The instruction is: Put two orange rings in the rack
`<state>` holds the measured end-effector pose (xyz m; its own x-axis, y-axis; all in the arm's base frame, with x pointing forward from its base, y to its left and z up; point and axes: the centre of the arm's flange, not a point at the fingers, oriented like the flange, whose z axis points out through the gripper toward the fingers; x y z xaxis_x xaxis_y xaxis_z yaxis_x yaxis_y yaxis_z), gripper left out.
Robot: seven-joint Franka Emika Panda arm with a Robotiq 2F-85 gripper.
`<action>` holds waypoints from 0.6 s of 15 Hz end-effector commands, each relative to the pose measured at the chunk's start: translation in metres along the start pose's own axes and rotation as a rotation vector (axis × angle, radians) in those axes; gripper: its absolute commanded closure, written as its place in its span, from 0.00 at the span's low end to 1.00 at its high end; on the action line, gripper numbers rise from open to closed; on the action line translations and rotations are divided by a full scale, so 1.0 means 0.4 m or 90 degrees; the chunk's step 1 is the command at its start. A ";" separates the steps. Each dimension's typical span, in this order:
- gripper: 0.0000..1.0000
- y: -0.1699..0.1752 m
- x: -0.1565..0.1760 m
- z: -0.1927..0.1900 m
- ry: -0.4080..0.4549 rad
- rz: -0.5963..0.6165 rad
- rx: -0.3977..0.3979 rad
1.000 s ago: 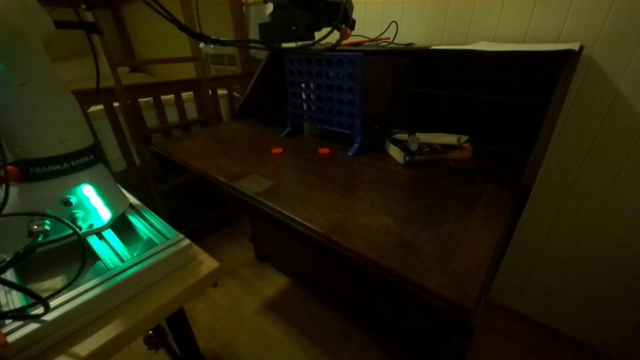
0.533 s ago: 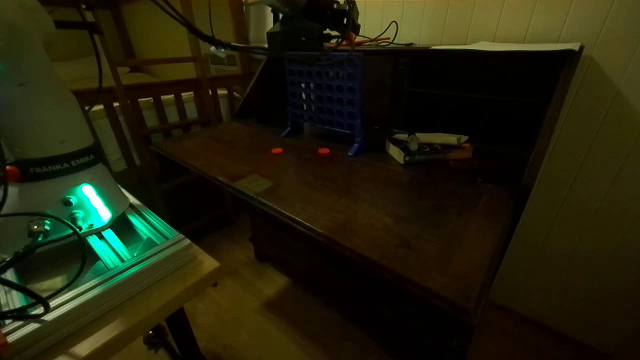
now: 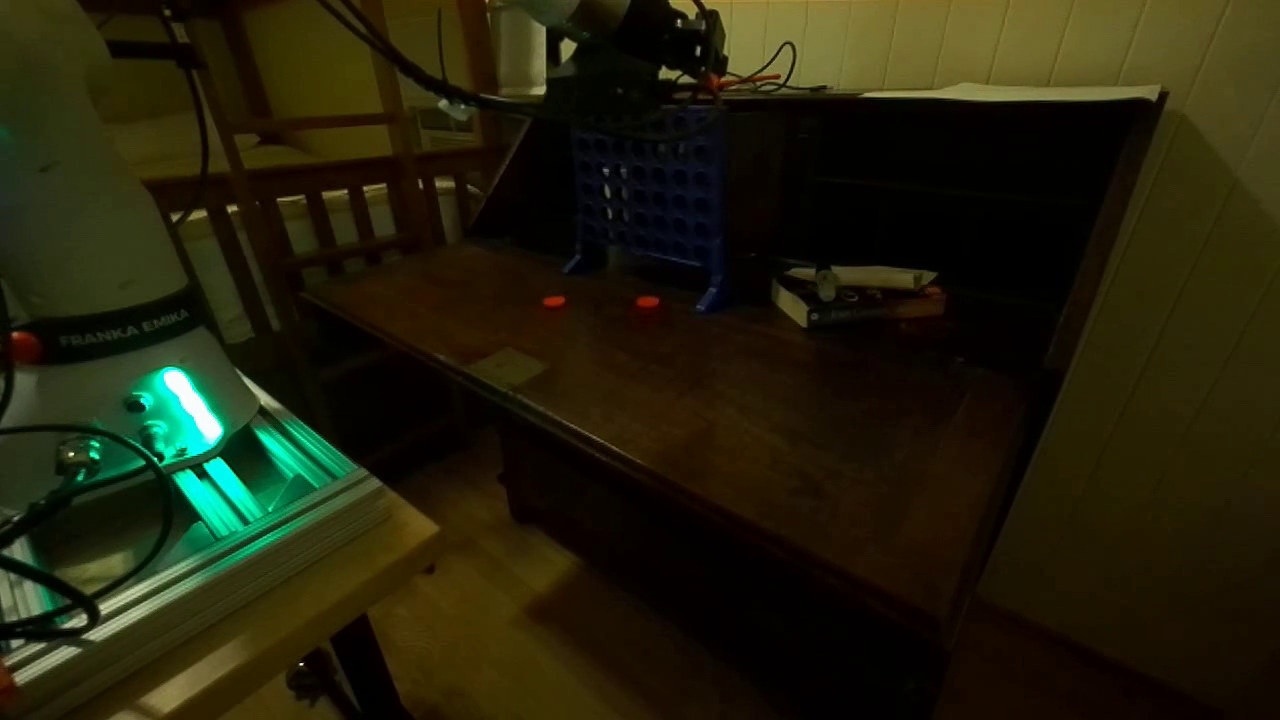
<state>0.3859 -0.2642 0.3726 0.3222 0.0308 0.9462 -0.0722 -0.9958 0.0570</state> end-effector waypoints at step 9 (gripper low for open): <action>0.91 -0.011 -0.023 0.040 0.019 -0.025 0.003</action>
<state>0.3915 -0.2609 0.3637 0.3211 0.0619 0.9450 -0.0468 -0.9956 0.0811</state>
